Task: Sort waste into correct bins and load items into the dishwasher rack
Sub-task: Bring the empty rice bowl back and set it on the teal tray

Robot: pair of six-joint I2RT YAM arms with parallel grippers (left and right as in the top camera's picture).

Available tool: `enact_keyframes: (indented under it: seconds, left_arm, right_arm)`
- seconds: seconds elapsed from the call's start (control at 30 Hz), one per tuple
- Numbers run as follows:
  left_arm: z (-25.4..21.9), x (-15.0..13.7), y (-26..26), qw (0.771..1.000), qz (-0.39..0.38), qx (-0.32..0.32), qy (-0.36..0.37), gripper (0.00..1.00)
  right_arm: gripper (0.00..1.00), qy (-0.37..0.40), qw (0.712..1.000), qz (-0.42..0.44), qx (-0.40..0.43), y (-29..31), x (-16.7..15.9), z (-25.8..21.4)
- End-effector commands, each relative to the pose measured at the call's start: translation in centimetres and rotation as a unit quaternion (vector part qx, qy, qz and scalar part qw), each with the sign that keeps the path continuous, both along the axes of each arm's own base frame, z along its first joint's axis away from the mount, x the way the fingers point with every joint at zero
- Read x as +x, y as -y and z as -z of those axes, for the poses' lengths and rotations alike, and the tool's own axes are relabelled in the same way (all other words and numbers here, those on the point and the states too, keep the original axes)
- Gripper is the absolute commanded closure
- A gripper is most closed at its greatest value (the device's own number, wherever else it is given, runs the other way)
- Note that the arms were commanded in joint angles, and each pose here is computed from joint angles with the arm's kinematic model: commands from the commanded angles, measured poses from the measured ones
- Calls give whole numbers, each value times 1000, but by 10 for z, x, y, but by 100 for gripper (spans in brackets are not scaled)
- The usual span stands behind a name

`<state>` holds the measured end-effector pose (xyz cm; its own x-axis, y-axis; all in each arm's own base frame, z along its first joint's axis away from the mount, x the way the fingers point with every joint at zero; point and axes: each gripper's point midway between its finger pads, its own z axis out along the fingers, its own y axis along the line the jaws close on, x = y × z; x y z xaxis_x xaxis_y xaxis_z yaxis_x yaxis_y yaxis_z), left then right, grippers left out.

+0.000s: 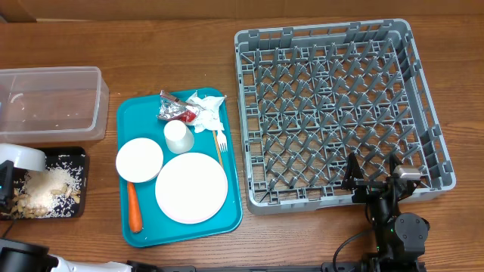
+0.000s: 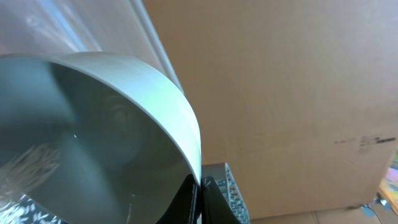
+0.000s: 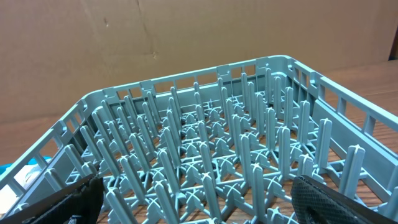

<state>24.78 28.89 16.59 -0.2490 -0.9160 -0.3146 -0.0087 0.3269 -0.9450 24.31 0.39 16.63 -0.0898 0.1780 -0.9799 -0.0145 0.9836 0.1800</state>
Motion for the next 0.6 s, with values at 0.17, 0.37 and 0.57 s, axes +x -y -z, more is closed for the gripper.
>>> enact_keyframes:
  seconds: [0.17,0.37,0.57]
  left_arm:
    - [-15,1,2,999,5,-7,50,96]
    - [-3,0,2,999,0,-34,6,96]
    - [-7,6,22,999,19,-7,-28,96]
  right_arm:
    - [0,5,1000,1,-2,1,0,-1]
    - [0,5,1000,1,-2,1,0,-1]
    - [0,5,1000,1,-2,1,0,-1]
